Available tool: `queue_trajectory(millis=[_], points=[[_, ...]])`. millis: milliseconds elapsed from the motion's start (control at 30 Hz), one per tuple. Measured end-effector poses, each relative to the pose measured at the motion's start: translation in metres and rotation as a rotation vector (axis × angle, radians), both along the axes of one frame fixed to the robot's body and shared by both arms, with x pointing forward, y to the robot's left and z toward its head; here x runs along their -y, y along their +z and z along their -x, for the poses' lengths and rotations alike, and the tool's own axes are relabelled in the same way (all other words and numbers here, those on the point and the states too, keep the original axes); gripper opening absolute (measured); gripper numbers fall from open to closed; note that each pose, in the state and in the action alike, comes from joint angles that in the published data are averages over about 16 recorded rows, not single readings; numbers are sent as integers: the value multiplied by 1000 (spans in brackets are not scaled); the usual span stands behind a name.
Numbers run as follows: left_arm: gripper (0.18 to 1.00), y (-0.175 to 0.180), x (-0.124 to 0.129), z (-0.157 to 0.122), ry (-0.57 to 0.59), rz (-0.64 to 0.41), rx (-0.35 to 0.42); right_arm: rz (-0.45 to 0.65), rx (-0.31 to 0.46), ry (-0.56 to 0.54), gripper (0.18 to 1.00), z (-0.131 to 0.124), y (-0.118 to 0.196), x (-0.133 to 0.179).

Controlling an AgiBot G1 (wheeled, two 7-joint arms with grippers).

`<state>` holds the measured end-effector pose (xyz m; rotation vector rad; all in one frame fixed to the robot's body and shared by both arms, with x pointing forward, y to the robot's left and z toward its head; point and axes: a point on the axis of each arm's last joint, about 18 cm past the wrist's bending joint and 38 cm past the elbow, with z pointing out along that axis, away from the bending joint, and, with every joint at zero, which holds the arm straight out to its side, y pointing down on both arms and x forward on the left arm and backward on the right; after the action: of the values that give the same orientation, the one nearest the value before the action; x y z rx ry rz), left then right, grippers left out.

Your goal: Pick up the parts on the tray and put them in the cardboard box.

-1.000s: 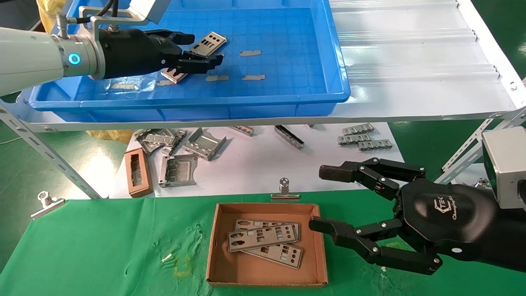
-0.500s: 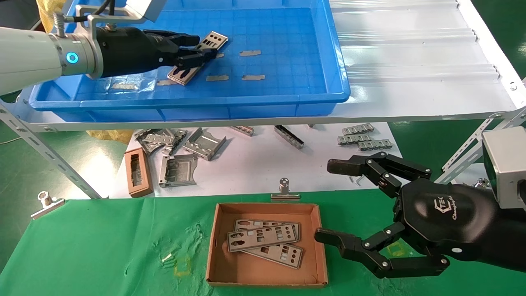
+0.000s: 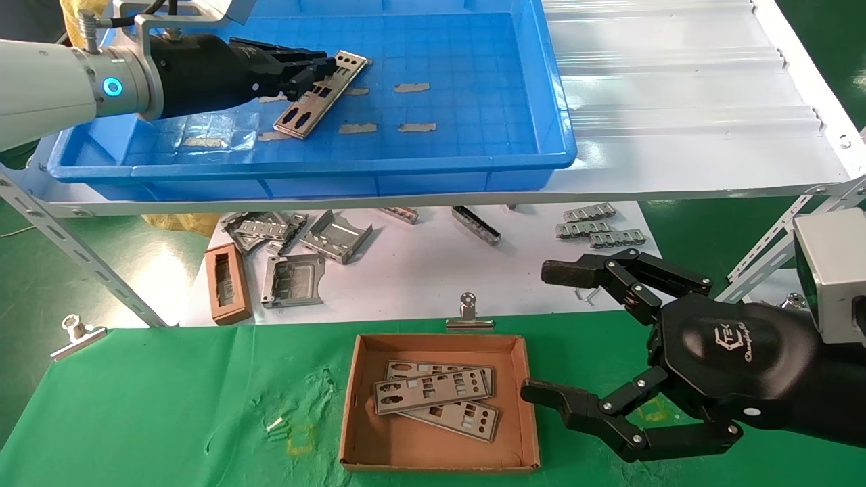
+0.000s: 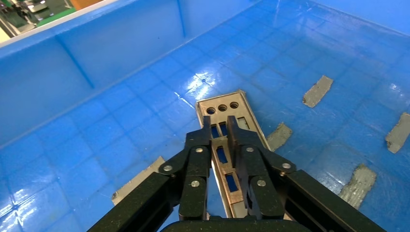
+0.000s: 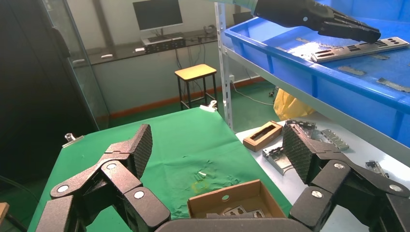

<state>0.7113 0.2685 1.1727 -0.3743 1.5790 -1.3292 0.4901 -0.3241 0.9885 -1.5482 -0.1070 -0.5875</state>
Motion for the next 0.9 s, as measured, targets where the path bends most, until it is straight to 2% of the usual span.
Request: queue_trajectory(millis=[200, 467, 667, 900], points=[[253, 3, 0, 5, -21, -15, 15, 0, 0, 0, 1000, 0, 0, 0], [245, 1, 1, 10, -50, -42, 20, 0, 0, 0, 1000, 0, 0, 0], [295, -3, 0, 9, -52, -54, 16, 0, 0, 0, 1000, 0, 0, 0], [403, -7, -1, 6, -45, -49, 10, 0, 0, 0, 1000, 0, 0, 0]])
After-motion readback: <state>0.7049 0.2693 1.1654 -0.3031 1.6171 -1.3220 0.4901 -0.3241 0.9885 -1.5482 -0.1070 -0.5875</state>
